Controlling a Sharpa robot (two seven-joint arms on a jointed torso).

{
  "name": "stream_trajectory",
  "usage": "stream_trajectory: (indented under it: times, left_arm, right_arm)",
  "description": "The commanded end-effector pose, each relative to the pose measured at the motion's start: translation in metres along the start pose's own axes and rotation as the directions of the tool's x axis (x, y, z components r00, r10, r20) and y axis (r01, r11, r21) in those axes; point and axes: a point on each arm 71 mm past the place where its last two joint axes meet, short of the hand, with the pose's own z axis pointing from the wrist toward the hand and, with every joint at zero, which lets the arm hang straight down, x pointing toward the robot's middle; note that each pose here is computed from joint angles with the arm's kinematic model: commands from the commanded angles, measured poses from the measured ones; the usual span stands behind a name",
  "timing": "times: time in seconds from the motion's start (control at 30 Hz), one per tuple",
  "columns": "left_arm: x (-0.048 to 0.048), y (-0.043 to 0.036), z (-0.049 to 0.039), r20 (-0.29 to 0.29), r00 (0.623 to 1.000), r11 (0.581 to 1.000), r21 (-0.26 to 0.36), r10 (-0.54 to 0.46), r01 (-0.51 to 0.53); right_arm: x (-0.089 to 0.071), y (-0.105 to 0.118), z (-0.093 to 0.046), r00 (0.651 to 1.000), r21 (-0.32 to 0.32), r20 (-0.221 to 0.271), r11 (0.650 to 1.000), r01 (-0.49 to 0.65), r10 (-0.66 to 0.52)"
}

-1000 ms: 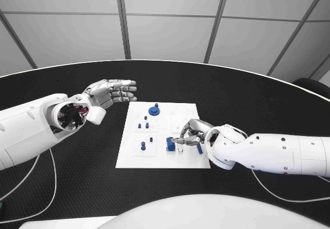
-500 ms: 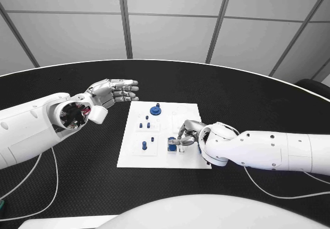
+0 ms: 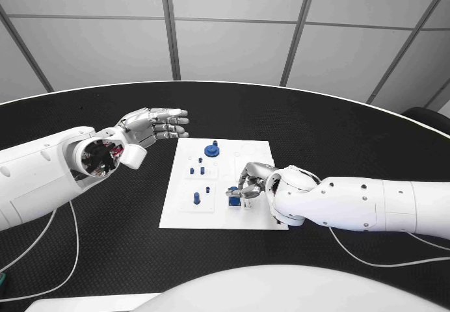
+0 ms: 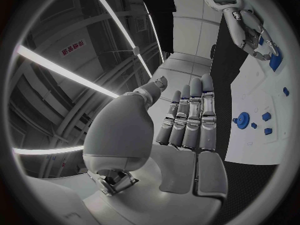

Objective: Assemble the parts on the task board

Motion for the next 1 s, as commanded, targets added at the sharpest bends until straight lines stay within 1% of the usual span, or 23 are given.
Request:
stream_trajectory:
  times: [0.03, 0.43, 0.7, 1.0]
  left_arm:
    - [-0.0001, 0.0000, -0.0003, 0.000, 1.000, 1.000, -0.001, 0.000, 0.000]
    - [-0.0002, 0.0004, -0.0008, -0.001, 1.000, 1.000, -0.007, 0.000, 0.000]
    - [0.0002, 0.0010, -0.0009, -0.006, 1.000, 1.000, -0.015, -0.001, 0.001]
    - [0.0005, 0.0017, -0.0010, -0.013, 1.000, 1.000, -0.026, -0.001, 0.001]
  right_arm:
    - [-0.0002, 0.0007, 0.0012, 1.000, 0.002, -0.003, 1.000, 0.013, -0.013]
    - [0.0023, -0.0016, 0.0034, 0.996, 0.027, -0.055, 0.997, 0.071, -0.070]
    - [0.0021, 0.0006, 0.0036, 0.994, 0.017, -0.045, 0.994, 0.104, -0.104]
    - [0.0020, 0.0019, 0.0025, 0.993, 0.012, -0.039, 0.994, 0.108, -0.108]
